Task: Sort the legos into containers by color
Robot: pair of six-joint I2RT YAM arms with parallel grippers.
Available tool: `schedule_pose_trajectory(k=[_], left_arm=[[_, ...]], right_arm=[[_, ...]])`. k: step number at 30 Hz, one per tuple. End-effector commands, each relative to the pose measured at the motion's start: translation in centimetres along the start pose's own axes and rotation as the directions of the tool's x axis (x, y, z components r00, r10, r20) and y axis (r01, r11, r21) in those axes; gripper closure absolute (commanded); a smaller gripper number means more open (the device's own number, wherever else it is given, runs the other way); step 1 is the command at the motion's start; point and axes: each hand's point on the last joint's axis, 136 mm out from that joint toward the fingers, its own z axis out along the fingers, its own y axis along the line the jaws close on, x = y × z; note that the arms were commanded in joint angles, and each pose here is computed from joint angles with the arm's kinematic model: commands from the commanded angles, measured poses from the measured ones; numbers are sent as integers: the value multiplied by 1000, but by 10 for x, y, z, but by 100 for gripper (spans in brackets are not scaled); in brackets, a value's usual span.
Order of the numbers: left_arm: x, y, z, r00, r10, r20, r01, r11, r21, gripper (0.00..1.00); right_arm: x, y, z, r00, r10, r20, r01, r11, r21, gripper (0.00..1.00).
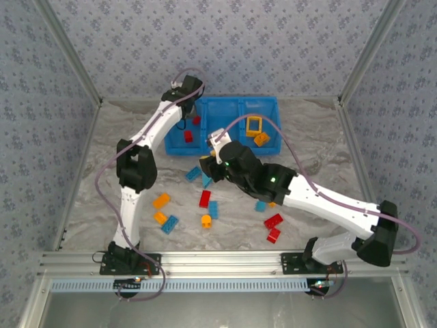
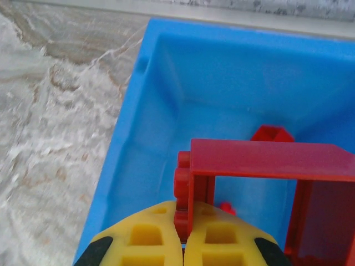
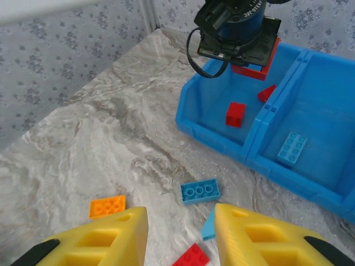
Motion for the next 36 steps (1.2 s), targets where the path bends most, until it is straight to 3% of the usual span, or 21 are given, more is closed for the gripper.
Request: schedule_pose_trajectory(k=[1,14,25,32,36], left_arm=[[-8,10,8,999,49,10,-48,997,-63,100],[22,5,59,991,121,-57,-127,985,-119,100],[30,7,72,985,153,-76,-163,974,-155,99],[29,7,65,981,171,-92,-183,972,-145,77],[19,8,51,983,173,-67,-181,972,-149,72]], right_arm=[[-32,-2,3,996,17,84,-18,1000,15,61],[-23,-16,-7,995,74,69,-75,997,13,60],[-14,-20,-9,994,95,50,-96,995,13,60],[-11,-21,-10,994,104,45,-104,995,10,60],[-12,-21,-12,993,104,47,-104,995,5,60]])
